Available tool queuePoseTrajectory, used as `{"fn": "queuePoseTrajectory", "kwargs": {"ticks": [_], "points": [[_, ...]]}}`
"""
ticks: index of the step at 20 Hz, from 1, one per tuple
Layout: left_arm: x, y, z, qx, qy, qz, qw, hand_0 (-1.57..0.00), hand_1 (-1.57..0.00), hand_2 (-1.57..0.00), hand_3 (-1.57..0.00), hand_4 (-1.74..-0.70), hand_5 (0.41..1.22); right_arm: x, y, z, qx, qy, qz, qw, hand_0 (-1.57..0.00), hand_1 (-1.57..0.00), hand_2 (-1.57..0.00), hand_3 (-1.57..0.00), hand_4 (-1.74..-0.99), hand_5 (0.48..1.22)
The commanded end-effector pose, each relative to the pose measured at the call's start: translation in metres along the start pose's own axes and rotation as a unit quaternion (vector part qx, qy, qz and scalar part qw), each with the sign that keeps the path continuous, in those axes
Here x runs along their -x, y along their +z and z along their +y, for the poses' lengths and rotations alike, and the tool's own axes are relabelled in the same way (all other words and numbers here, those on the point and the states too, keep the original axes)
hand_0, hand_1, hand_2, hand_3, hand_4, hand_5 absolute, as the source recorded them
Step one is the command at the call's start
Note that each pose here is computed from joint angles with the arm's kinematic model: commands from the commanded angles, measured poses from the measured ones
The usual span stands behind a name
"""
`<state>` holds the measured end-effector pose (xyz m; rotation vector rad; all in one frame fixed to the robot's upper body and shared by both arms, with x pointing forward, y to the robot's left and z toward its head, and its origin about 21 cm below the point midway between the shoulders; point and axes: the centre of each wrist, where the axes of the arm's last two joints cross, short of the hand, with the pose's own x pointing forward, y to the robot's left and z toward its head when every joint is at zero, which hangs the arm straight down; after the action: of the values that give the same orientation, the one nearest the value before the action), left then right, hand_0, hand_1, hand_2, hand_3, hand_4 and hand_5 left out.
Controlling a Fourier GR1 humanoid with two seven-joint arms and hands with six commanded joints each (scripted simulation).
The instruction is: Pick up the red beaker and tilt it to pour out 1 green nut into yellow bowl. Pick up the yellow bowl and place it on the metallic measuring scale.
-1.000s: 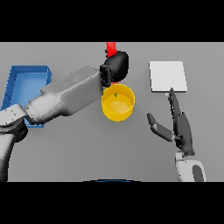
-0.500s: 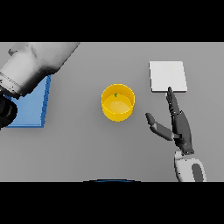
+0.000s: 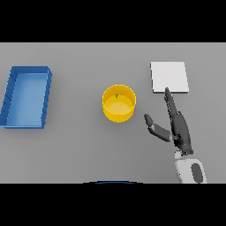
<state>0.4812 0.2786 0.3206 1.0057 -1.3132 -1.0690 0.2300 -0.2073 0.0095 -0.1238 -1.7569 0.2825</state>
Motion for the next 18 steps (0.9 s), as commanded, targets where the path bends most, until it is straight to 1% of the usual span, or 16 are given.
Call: {"fn": "queuePoseTrajectory", "kwargs": {"ticks": [1,2,3,4,5,6,7,9,10,11,12,13,15,16,17,18], "points": [[0.016,0.000,-0.012,-0.006,0.028,0.036,0.999,-1.57,-1.57,-1.57,-1.55,-1.74,1.221,-0.002,-0.002,-0.001,-0.002,0.004,-0.002,1.000,0.00,0.00,0.00,0.00,-1.132,0.614],[0.031,0.000,-0.030,-0.008,0.049,0.074,0.996,-1.57,-1.57,-1.57,-1.56,-1.74,1.221,-0.003,-0.002,-0.004,0.000,0.003,-0.005,1.000,0.00,0.00,0.00,0.00,-1.132,0.621],[0.045,0.002,-0.043,-0.017,0.060,0.097,0.993,-1.57,-1.57,-1.57,-1.56,-1.74,1.221,0.000,-0.001,-0.007,0.000,0.009,-0.001,1.000,0.00,0.00,0.00,0.00,-1.138,0.626],[0.055,0.004,-0.056,-0.025,0.098,0.112,0.988,-1.57,-1.57,-1.57,-1.56,-1.74,1.221,-0.002,-0.002,-0.009,-0.003,0.010,-0.004,1.000,0.00,0.00,0.00,0.00,-1.142,0.628],[0.065,0.006,-0.069,-0.030,0.126,0.132,0.983,-1.57,-1.57,-1.57,-1.56,-1.74,1.221,-0.004,-0.001,-0.006,-0.010,0.007,-0.004,1.000,0.00,0.00,0.00,0.00,-1.134,0.632],[0.078,0.010,-0.076,-0.038,0.157,0.157,0.974,-1.57,-1.57,-1.57,-1.57,-1.74,1.221,-0.002,-0.001,-0.004,-0.011,0.006,0.002,1.000,0.00,0.00,0.00,0.00,-1.133,0.640],[0.082,0.012,-0.085,-0.040,0.185,0.183,0.965,-1.57,-1.57,-1.57,-1.57,-1.74,1.221,-0.002,-0.001,-0.006,-0.012,0.005,-0.001,1.000,0.00,0.00,0.00,0.00,-1.138,0.648],[0.099,0.021,-0.102,-0.041,0.220,0.209,0.952,-1.57,-1.57,-1.57,-1.57,-1.74,1.221,0.001,0.002,-0.007,-0.016,0.000,0.003,1.000,0.00,0.00,0.00,0.00,-1.129,0.659],[0.105,0.026,-0.116,-0.039,0.235,0.215,0.947,-1.57,-1.57,-1.57,-1.57,-1.74,1.221,0.001,0.000,-0.003,-0.018,-0.002,0.004,1.000,0.00,0.00,0.00,0.00,-1.127,0.664],[0.110,0.032,-0.129,-0.037,0.245,0.218,0.944,-1.57,-1.57,-1.57,-1.57,-1.74,1.221,0.001,0.001,-0.003,-0.017,-0.005,0.005,1.000,0.00,0.00,0.00,0.00,-1.131,0.669],[0.116,0.040,-0.146,-0.036,0.254,0.224,0.940,-1.57,-1.57,-1.57,-1.57,-1.74,1.221,0.002,0.002,-0.004,-0.015,0.001,-0.001,1.000,0.00,0.00,0.00,0.00,-1.141,0.673],[0.122,0.049,-0.161,-0.034,0.269,0.227,0.935,-1.57,-1.57,-1.57,-1.57,-1.74,1.221,-0.002,-0.004,-0.007,-0.013,0.004,-0.005,1.000,0.00,0.00,0.00,0.00,-1.151,0.676],[0.128,0.065,-0.180,-0.032,0.286,0.241,0.927,-1.57,-1.57,-1.57,-1.57,-1.74,1.221,0.000,0.001,-0.010,-0.014,0.010,-0.006,1.000,0.00,0.00,0.00,0.00,-1.166,0.676],[0.128,0.072,-0.187,-0.032,0.293,0.244,0.924,-1.57,-1.57,-1.57,-1.57,-1.74,1.186,0.002,0.001,-0.007,-0.016,0.012,-0.002,1.000,0.00,0.00,0.00,0.00,-1.175,0.676],[0.126,0.078,-0.189,-0.037,0.297,0.242,0.923,-1.57,-1.57,-1.57,-1.57,-1.74,1.151,0.003,0.003,-0.009,-0.015,0.011,-0.002,1.000,0.00,0.00,0.00,0.00,-1.174,0.676],[0.127,0.086,-0.195,-0.034,0.304,0.246,0.920,-1.57,-1.57,-1.57,-1.57,-1.74,1.098,0.003,0.004,-0.013,-0.015,0.010,-0.005,1.000,0.00,0.00,0.00,0.00,-1.171,0.677]]}}
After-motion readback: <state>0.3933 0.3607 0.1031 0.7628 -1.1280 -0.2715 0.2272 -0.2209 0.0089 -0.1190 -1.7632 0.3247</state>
